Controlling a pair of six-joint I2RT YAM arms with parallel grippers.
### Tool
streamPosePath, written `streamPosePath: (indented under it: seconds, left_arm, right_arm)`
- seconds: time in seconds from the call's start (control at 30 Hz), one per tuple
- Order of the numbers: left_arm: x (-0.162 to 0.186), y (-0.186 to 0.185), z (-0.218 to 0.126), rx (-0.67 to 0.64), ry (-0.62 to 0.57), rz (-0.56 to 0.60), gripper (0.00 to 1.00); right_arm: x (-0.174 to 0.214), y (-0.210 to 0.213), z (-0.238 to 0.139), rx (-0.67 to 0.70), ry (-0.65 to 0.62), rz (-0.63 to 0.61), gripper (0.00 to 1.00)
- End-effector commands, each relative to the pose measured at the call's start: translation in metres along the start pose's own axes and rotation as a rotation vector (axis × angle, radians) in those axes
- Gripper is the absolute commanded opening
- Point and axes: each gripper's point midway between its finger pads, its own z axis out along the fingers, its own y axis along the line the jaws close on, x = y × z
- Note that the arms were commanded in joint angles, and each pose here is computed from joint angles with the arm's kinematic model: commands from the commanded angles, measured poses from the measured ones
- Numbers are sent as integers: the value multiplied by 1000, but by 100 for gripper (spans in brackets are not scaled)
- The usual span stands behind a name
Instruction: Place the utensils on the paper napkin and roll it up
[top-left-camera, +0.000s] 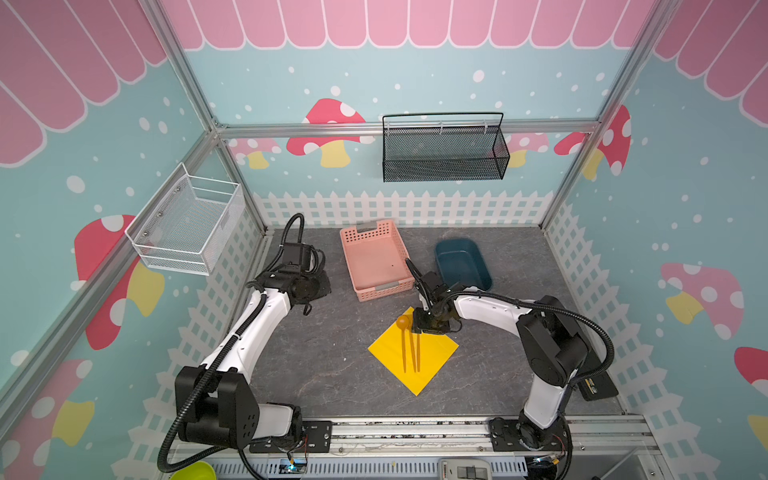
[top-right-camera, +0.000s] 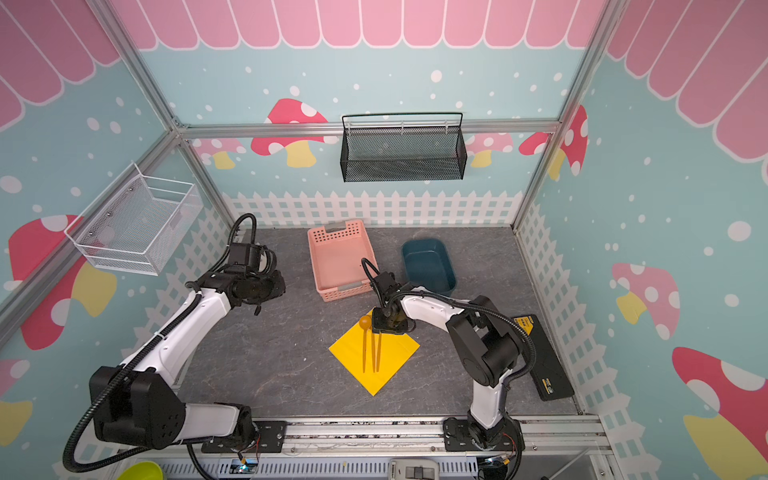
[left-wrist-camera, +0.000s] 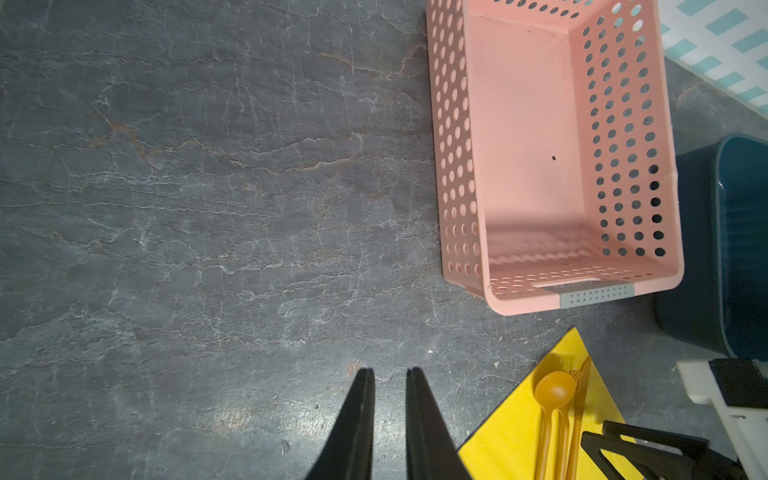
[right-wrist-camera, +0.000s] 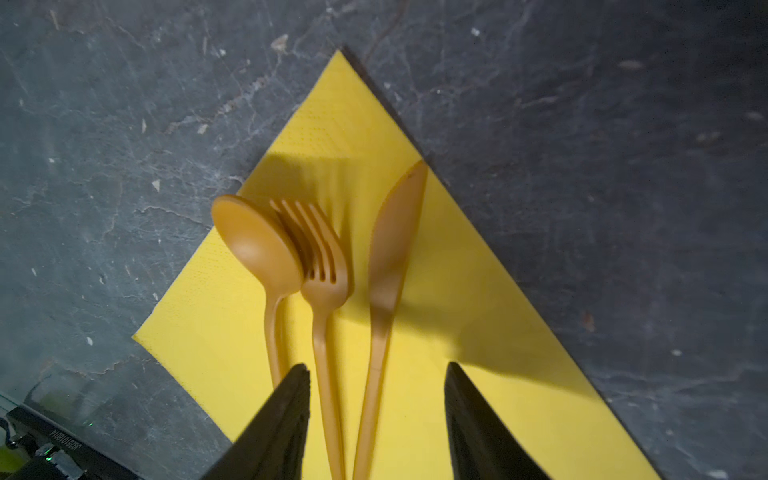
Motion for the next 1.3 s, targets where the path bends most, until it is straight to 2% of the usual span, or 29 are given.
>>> streamPosePath:
  seconds: [0.0,0.8,1.27]
  left_arm:
    - [2,3,4,-4,10,-11,19]
    - [3,4,6,-5,16,-10,19]
    - [3,4,6,-7,15,-11,19]
  right_arm:
    - [-4,-3,-4,55,-12,-3,57]
    - [3,-6,25,109,61,-40,60]
    - [1,-10,19,142,48,-35,53]
